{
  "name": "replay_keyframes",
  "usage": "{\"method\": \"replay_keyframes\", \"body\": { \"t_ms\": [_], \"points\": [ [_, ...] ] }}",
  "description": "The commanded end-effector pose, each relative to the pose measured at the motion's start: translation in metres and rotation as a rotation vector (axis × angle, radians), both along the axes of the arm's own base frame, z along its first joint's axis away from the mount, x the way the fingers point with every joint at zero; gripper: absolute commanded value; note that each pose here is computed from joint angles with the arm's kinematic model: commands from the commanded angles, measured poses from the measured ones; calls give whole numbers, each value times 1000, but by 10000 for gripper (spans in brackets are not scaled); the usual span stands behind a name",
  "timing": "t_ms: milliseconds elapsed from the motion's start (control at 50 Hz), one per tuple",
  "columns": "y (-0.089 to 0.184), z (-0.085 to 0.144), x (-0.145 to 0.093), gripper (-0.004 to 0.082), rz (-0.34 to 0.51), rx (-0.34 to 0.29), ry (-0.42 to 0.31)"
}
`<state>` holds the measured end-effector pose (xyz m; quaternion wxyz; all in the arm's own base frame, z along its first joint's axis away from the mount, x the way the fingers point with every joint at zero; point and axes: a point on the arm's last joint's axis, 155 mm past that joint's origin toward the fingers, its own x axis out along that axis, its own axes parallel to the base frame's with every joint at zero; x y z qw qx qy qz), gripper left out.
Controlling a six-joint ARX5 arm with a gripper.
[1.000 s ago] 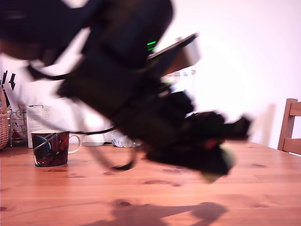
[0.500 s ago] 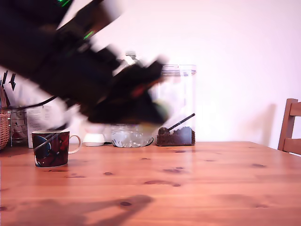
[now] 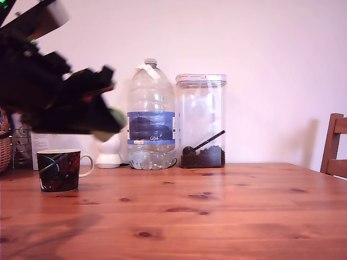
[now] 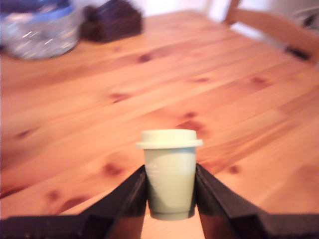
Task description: Pick up the coffee capsules from the table one by one and drop them inside the nearest coffee cup
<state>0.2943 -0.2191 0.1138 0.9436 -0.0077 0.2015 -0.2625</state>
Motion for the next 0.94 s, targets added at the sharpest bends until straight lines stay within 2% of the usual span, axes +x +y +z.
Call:
{"method": "replay_keyframes", "body": {
  "t_ms": [0, 220, 580, 780, 920],
  "points": [
    [13, -7, 0, 22, 27, 9, 15],
    [51, -1, 19, 22, 126, 19, 2],
    [116, 12, 40, 21, 283, -12, -6],
    [141, 17, 43, 21, 324, -12, -15],
    [149, 21, 44, 22, 329, -32, -18]
  ]
}}
